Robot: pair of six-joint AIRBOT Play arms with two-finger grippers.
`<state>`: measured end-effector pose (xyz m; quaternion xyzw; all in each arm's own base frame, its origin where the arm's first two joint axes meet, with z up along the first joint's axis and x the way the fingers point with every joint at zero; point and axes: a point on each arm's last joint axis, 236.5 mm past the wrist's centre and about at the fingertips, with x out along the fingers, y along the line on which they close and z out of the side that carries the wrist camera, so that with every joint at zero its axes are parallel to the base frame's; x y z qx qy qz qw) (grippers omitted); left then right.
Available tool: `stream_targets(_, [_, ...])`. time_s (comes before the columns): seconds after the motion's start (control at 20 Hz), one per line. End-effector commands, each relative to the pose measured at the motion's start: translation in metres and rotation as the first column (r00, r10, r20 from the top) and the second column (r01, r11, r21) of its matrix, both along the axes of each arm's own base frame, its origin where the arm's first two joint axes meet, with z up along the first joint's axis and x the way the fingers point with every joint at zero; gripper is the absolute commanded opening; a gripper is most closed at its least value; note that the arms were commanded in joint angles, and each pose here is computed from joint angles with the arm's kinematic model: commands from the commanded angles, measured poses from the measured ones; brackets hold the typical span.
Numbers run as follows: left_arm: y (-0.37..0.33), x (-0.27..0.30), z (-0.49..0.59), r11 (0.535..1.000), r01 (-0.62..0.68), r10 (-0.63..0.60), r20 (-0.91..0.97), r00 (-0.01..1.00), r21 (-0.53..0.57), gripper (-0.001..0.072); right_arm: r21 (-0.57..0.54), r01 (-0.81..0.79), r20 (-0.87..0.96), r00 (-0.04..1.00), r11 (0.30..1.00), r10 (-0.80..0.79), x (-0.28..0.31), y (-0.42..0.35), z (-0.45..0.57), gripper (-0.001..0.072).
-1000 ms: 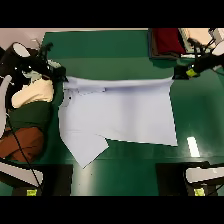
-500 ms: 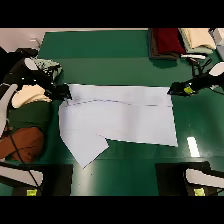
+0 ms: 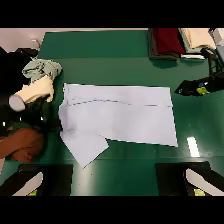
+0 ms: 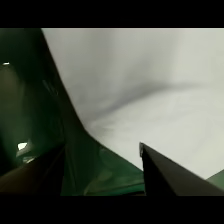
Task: Fold the shirts.
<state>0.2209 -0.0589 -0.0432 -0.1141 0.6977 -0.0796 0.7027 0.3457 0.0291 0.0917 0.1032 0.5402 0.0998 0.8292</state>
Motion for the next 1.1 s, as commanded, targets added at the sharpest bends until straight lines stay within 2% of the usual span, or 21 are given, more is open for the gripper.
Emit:
stream_targets(0.0, [-0.013,-0.044,-0.036,0.995,-0.087,0.084,-0.058,0.995,-0.053,0.0539,-0.003,-0.001,0.034,0.999,1.000,0.002,-0.004,0.001,0.012,0.0451])
stream_targets(0.15, [-0.040,-0.043,-0.044,0.981,-0.110,0.105,-0.039,0.994,-0.162,0.0539,0.023,-0.004,0.040,0.999,1.000,0.003,-0.003,0.007,0.015,0.0451])
stream_targets(0.35, [-0.072,-0.037,-0.044,0.972,-0.076,0.082,0.017,0.996,-0.222,0.0536,0.045,-0.009,0.038,0.999,0.999,0.007,-0.004,0.012,0.016,0.0451])
stream_targets(0.4, [-0.076,-0.035,-0.040,0.968,-0.086,0.092,0.015,0.996,-0.234,0.0376,0.046,-0.007,0.032,0.999,0.999,0.006,-0.005,0.011,0.015,0.0451])
stream_targets(0.45, [-0.077,-0.031,-0.035,0.969,-0.074,0.083,0.027,0.996,-0.237,0.0114,0.047,-0.003,0.018,1.000,0.999,0.002,-0.008,0.008,0.014,0.0451])
stream_targets(0.5, [-0.078,-0.026,-0.029,0.970,-0.048,0.061,0.048,0.997,-0.240,0.0027,0.049,0.008,-0.008,1.000,0.999,-0.008,-0.013,0.003,0.009,0.0451])
stream_targets(0.65, [-0.077,-0.012,-0.003,0.974,0.010,0.013,0.099,0.995,-0.227,0.0027,0.055,0.075,-0.137,0.988,0.996,-0.067,-0.047,-0.019,-0.029,0.0450])
stream_targets(0.75, [-0.076,0.000,0.012,0.975,0.046,-0.015,0.145,0.989,-0.216,0.0027,0.063,0.181,-0.241,0.957,0.981,-0.161,-0.082,-0.040,-0.067,0.0452])
stream_targets(0.8, [-0.077,0.005,0.019,0.974,0.063,-0.026,0.169,0.985,-0.216,0.0027,0.056,0.221,-0.300,0.934,0.974,-0.195,-0.103,-0.049,-0.087,0.0457])
stream_targets(0.9, [-0.078,0.010,0.024,0.974,0.066,-0.025,0.187,0.982,-0.218,0.0027,0.072,0.308,-0.438,0.864,0.949,-0.248,-0.149,-0.058,-0.125,0.0541])
stream_targets(1.05, [-0.077,0.014,0.025,0.975,0.062,-0.017,0.202,0.979,-0.216,0.0027,0.131,0.424,-0.599,0.754,0.896,-0.270,-0.192,-0.049,-0.167,0.0511])
